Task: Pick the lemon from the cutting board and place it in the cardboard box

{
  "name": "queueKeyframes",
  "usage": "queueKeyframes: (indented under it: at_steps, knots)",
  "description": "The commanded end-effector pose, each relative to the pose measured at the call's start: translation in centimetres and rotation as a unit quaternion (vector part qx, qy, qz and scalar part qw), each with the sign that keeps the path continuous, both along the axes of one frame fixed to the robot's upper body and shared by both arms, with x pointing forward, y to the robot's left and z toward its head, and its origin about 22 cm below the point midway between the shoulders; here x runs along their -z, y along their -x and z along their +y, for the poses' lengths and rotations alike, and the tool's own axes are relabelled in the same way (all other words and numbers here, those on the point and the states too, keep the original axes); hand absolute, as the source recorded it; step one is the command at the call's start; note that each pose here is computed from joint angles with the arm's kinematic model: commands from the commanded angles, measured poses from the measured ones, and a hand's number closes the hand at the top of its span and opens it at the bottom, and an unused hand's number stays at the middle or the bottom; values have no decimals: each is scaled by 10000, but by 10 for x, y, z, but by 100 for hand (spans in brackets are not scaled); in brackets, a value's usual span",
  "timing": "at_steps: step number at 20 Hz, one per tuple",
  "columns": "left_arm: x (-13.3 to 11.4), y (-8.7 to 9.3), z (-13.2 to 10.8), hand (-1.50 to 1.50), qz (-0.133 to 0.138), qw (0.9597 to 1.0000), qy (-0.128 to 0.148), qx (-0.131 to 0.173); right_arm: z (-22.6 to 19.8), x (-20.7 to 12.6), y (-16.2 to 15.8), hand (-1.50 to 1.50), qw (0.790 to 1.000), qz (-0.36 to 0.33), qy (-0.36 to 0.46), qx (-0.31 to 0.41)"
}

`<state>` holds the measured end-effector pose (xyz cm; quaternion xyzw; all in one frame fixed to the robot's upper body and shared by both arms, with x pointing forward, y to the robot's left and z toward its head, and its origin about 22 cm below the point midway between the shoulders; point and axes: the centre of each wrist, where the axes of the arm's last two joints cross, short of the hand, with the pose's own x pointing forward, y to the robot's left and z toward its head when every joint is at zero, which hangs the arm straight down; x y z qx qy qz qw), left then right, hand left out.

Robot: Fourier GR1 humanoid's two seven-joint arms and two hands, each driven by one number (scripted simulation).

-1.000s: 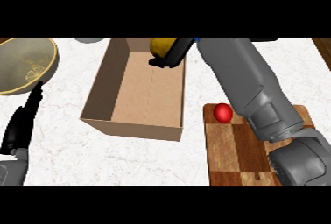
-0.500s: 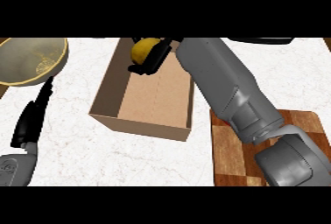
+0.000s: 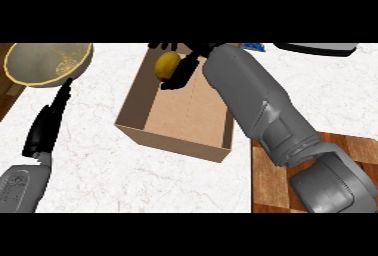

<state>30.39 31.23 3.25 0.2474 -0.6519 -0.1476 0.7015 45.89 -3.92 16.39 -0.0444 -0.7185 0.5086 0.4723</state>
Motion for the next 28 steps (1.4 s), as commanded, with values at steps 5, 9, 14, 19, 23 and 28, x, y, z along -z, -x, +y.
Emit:
queueKeyframes:
  at_steps: [5,9,14,19,23,28]
  knots:
    - [12,11,8,0,35,9999,-79,117,-6,13,1,-150,9986,317,-422,-45]
    - [5,-7,-6,0,-42,10000,-16,45,-6,10,0,-150,9918,42,-1277,-47]
    - [6,6,16,0,81,9999,25,-117,-8,5,-1,-150,9728,190,-2302,169]
    - [8,8,21,0,40,9995,9,-327,-5,-6,-3,-150,9609,436,-2732,127]
    - [8,16,30,0,26,9994,60,-331,-71,-5,-18,-150,9519,601,-2991,273]
    - [-1,16,19,0,7,9996,-17,-267,-121,-13,-25,-150,9550,492,-2861,612]
